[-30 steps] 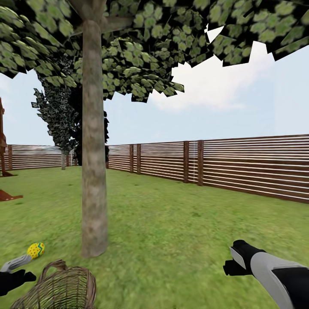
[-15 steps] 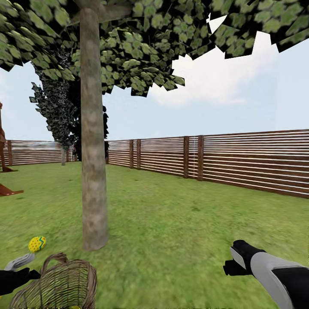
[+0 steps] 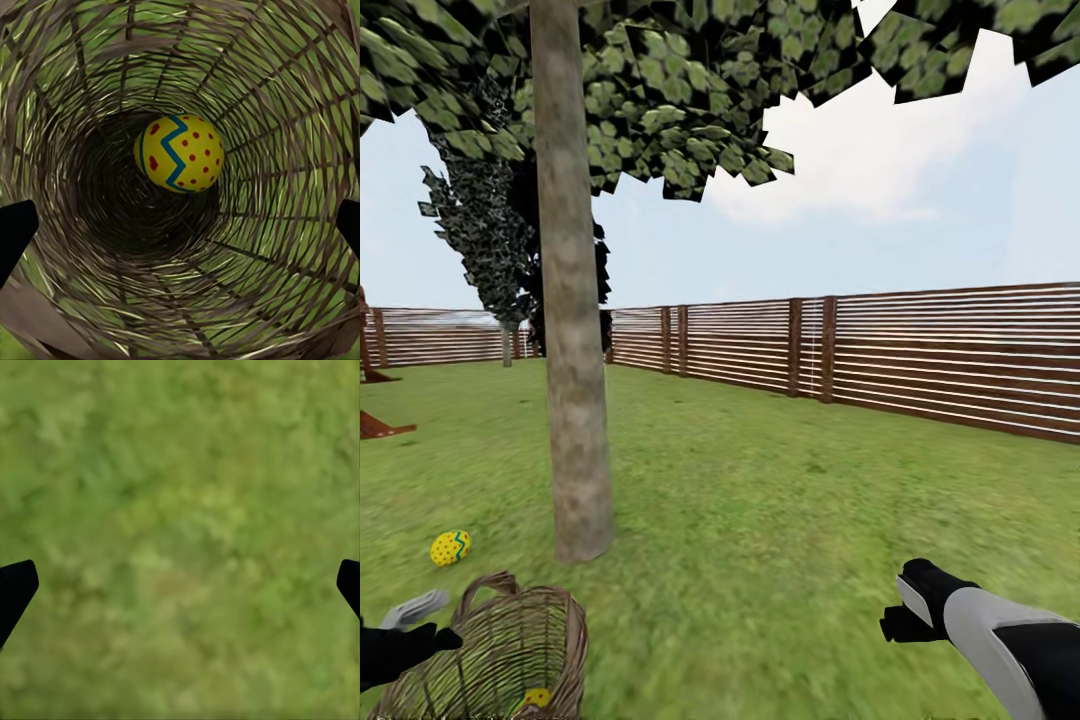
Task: Take the three Easter eggs out of the wicker basket on the lawn in the garden, then place them on the lawn next to a single tree (choose any tree) so that all three eggs are next to the same tree and none are left in the basket.
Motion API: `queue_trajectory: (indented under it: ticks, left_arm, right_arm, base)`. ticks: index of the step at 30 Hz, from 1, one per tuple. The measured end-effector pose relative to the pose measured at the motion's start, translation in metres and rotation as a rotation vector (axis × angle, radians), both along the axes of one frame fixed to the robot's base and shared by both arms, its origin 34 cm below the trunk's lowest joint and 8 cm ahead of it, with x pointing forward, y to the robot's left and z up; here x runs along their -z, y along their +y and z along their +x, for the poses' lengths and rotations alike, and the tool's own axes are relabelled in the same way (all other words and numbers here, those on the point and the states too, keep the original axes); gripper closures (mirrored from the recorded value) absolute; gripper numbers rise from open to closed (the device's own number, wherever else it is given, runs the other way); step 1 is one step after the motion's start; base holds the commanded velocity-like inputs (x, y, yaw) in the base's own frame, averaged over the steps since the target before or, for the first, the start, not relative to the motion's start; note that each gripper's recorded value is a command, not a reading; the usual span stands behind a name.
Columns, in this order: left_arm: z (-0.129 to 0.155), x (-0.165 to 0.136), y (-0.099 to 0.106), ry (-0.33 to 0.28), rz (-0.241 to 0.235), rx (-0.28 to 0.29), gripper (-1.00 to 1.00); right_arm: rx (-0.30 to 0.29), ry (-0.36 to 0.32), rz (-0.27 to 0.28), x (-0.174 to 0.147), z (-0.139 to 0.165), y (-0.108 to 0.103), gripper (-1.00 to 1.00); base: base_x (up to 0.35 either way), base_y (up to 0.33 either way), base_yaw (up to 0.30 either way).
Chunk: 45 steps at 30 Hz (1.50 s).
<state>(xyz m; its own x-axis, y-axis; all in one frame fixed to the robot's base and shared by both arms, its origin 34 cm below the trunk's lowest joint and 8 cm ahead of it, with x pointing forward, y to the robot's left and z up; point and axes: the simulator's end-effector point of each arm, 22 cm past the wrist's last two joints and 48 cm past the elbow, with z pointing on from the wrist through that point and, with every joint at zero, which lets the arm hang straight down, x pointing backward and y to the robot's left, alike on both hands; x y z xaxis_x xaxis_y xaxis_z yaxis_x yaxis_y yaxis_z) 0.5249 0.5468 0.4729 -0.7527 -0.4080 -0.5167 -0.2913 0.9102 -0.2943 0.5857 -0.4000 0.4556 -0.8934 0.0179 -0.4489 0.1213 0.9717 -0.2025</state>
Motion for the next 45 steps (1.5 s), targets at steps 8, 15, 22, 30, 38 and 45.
queue_trajectory:
  ticks: [8,15,22,30,38,45]
  left_arm:
    - [0.000,0.016,-0.004,0.033,-0.003,0.005,-1.00]
    - [0.002,0.032,-0.013,0.063,-0.008,0.016,-1.00]
    - [0.002,0.048,-0.020,0.093,-0.012,0.025,-1.00]
    - [0.003,0.065,-0.032,0.124,-0.021,0.039,-1.00]
    - [-0.001,0.081,-0.033,0.158,-0.024,0.039,-1.00]
    - [-0.004,0.094,-0.032,0.185,-0.024,0.036,-1.00]
  right_arm:
    - [0.000,0.034,0.000,0.017,-0.002,0.000,-1.00]
    - [0.000,0.062,0.000,0.032,-0.004,0.000,-1.00]
    - [-0.001,0.091,0.001,0.048,-0.007,0.001,-1.00]
    - [-0.002,0.123,0.002,0.064,-0.010,0.002,-1.00]
    - [-0.002,0.156,0.002,0.082,-0.014,0.002,-1.00]
    - [-0.004,0.185,0.003,0.096,-0.017,0.003,-1.00]
  base:
    - [0.000,0.000,0.000]
    - [0.000,0.000,0.000]
    - [0.000,0.000,0.000]
    - [0.166,-0.030,0.000]
    - [0.053,-0.010,0.000]
    - [0.024,0.000,0.000]
